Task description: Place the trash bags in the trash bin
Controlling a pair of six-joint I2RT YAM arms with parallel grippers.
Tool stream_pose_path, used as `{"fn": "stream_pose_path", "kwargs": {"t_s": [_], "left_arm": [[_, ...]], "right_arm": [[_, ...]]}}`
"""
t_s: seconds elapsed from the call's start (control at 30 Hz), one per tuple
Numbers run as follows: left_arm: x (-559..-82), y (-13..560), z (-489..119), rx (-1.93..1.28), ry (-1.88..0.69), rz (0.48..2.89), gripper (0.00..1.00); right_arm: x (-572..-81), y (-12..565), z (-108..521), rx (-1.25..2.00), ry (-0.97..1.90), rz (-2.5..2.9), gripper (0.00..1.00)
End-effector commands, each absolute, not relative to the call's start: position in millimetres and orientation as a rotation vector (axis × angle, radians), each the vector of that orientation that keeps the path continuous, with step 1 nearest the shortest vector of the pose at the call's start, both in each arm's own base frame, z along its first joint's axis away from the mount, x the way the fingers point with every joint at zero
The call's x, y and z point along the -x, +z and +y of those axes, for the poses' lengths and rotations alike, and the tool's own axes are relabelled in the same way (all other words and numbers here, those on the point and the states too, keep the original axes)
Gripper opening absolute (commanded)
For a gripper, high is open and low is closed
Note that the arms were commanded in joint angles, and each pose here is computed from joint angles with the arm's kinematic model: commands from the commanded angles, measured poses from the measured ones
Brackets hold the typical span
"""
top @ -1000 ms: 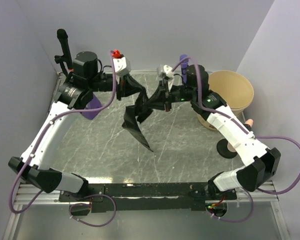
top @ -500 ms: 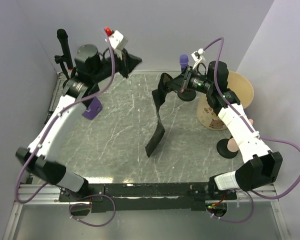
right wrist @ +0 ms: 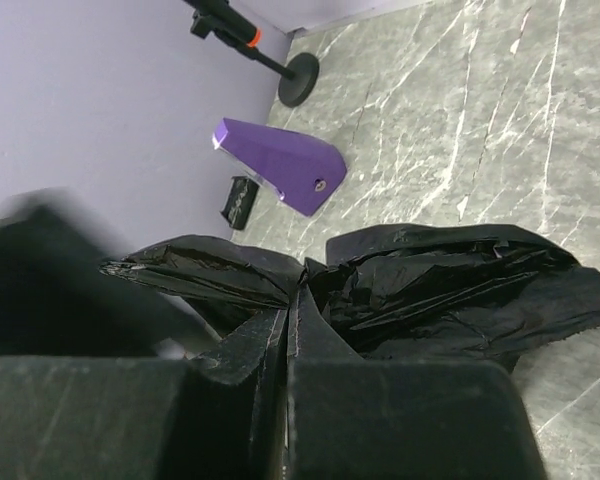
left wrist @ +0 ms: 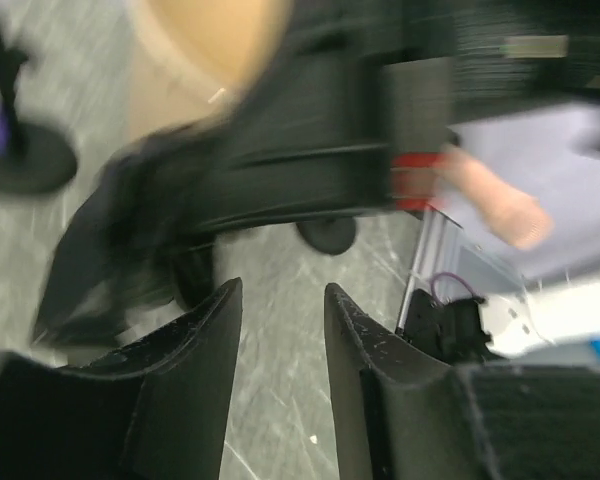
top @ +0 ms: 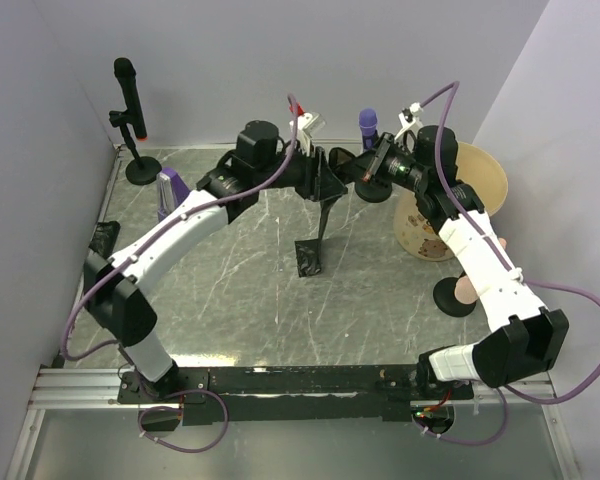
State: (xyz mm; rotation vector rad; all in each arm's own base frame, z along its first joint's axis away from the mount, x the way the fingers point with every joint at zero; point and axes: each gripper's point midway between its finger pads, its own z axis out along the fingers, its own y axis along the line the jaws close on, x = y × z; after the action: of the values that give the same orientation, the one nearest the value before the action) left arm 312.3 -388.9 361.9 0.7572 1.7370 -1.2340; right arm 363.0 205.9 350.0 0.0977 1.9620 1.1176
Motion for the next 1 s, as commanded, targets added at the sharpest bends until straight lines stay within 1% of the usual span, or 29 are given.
{"fn": "stream_pose_path", "kwargs": {"t_s": [0.0,0.03,0.13,0.3,0.43,0.5,0.63,0.67,0.7,0.73,0.77,0.97], "left_arm": [[-329,383,-389,-0.579,-1.23,1.766,0.43],[-334,379,-389,-0.553,-1.225,1.786,0.42],[-353,370,-388,-0.439,-1.176,1.84,0.47],[-369,368,-398,-0.407,-1.198,1.823,0.57],[-384,359,-399,-0.336,-1.156,1.86,0.61],[-388,356,-399,-0.332,-1.161,1.865,0.57],[-389,355,-396,-0.351,-1.197,1.831,0.42],[-389,356,-396,-0.355,-1.213,1.822,0.35],[-389,357,-395,-0.374,-1.217,1.804,0.2],[-390,358,-394,-0.38,-1.208,1.794,0.07],[-393,358,-390,-0.374,-1.196,1.794,0.01],[-387,348,-361,-0.432,-1.192,1.813,0.01]], "right_arm": [[-358,376,195,-0.154,1.12,1.866,0.0],[-358,376,196,-0.154,1.13,1.86,0.0],[-359,378,198,-0.14,1.137,1.853,0.0],[-358,374,199,-0.134,1.144,1.863,0.0],[-358,371,198,-0.139,1.144,1.862,0.0],[-359,370,197,-0.143,1.143,1.862,0.0],[-361,368,195,-0.154,1.142,1.86,0.0],[-362,368,194,-0.156,1.141,1.861,0.0],[-363,367,192,-0.159,1.135,1.859,0.0],[-365,367,190,-0.163,1.127,1.859,0.0],[-367,368,187,-0.167,1.116,1.854,0.0],[-382,371,162,-0.185,1.046,1.83,0.0]]}}
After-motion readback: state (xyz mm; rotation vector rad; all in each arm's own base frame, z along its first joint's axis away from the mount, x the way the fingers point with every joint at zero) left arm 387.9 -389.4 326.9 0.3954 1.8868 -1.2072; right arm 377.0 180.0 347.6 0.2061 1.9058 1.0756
